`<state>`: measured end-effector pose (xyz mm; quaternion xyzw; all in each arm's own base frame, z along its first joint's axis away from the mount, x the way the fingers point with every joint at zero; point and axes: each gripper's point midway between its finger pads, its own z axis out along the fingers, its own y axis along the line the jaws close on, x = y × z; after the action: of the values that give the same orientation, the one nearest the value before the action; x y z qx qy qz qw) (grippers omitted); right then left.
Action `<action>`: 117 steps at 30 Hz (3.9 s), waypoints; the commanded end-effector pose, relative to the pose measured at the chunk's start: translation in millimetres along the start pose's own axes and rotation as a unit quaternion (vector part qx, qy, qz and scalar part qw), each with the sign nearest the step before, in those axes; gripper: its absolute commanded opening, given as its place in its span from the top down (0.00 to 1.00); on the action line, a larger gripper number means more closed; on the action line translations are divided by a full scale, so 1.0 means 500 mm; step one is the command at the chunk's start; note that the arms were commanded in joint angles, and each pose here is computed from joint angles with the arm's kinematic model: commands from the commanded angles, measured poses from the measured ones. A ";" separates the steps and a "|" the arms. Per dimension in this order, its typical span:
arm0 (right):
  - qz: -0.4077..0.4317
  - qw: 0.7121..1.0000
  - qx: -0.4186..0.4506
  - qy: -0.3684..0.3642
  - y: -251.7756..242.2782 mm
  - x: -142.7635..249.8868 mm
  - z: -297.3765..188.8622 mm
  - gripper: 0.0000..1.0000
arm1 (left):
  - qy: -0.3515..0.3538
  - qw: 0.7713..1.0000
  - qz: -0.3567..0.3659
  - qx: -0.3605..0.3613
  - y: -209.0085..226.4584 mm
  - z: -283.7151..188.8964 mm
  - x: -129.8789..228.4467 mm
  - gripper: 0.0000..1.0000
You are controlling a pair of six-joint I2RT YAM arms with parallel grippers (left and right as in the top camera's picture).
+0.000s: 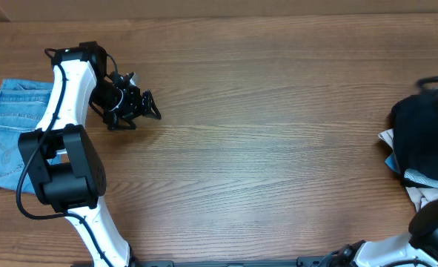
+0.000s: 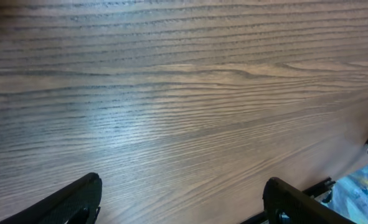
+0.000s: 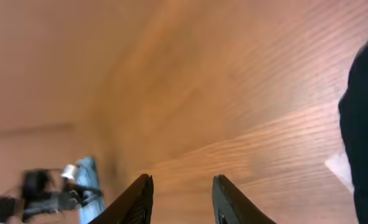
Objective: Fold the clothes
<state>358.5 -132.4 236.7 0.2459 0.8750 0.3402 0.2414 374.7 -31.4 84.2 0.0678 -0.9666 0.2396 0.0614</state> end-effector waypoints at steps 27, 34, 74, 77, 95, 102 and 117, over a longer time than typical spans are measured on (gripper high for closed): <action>-0.048 0.995 0.072 0.049 -0.031 0.156 0.109 0.52 | -0.002 1.000 0.009 -0.006 0.006 -0.003 -0.004 0.16; -0.316 0.940 0.131 0.009 0.236 0.162 0.133 0.20 | -0.089 0.991 0.021 -0.102 0.007 -0.092 -0.016 0.15; -0.247 0.946 0.161 -0.131 0.092 0.434 -0.093 0.00 | -0.431 0.886 0.115 -0.131 -0.049 -0.264 0.496 0.00; -0.269 0.940 0.144 -0.151 0.115 0.422 -0.094 0.00 | -0.431 0.886 0.115 -0.131 -0.049 -0.264 0.496 0.00; -0.444 0.788 -0.091 -0.416 0.165 0.424 0.029 0.00 | -0.431 0.886 0.115 -0.131 -0.049 -0.264 0.496 0.00; -0.436 0.813 -0.069 -0.379 0.091 0.436 0.117 0.00 | -0.431 0.886 0.115 -0.131 -0.049 -0.264 0.496 0.00; -0.436 0.813 -0.069 -0.379 0.091 0.436 0.117 0.00 | -0.431 0.886 0.115 -0.131 -0.049 -0.264 0.496 0.00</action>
<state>239.3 53.2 176.1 -0.0677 0.7069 0.1377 0.6904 146.2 -16.6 248.1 0.0374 -0.9227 0.0632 -0.3786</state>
